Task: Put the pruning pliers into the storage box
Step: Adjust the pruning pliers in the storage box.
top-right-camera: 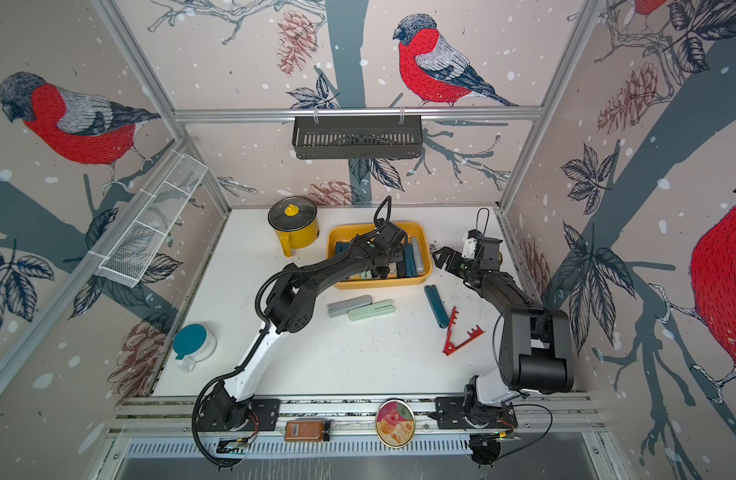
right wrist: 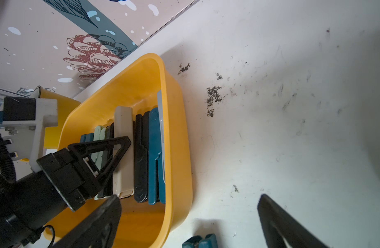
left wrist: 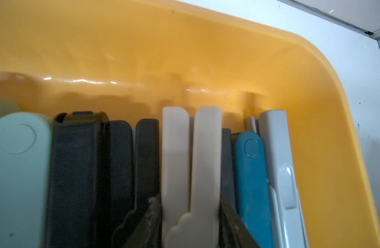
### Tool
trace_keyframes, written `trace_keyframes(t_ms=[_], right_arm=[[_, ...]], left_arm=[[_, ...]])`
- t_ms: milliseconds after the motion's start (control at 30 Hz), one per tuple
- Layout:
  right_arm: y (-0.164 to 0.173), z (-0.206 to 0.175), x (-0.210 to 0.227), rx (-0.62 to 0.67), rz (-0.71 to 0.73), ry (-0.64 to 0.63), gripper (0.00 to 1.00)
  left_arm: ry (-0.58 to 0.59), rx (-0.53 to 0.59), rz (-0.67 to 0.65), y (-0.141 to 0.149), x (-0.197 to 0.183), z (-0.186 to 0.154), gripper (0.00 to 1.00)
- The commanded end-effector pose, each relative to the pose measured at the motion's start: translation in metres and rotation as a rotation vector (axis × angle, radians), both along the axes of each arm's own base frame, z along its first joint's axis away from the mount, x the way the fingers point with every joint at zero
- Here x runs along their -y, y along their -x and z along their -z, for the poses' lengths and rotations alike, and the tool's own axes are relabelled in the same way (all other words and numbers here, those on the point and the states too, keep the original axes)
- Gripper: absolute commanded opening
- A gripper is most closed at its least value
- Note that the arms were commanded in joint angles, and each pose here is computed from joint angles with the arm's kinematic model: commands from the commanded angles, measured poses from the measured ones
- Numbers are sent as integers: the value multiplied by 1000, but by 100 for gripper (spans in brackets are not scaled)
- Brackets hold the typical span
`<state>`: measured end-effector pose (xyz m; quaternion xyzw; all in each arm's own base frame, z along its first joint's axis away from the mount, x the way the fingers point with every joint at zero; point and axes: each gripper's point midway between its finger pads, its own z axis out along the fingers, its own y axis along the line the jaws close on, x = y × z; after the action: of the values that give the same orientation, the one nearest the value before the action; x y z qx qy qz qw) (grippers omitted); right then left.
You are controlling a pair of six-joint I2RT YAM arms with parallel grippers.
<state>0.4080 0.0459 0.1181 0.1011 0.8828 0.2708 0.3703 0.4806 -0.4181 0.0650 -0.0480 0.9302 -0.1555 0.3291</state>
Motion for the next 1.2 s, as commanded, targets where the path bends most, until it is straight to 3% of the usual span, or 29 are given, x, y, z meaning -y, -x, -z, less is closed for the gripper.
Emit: trace_keyframes(t_ms=[0,167,400,600,900,1167], right_arm=[[-3,-4,-2,22,-14,-7,100],[-5,-5,-1,18,-1,-10,100],[-16,-13,-26,18,-44,3,83],[-27,-16,-61,10,-94,37,80],[-25,-20,-68,32,-115,140,94],[7,-8,-23,-28,-2,237,100]], left_arm=[[-43,7,-26,-1,-10,-1,46],[-50,24,-38,-2,-14,-12,49],[-49,77,-69,-2,-24,-51,54],[-98,131,-112,6,-51,-86,61],[-152,224,-148,44,-117,-121,97],[-179,306,-45,79,-147,-131,97]])
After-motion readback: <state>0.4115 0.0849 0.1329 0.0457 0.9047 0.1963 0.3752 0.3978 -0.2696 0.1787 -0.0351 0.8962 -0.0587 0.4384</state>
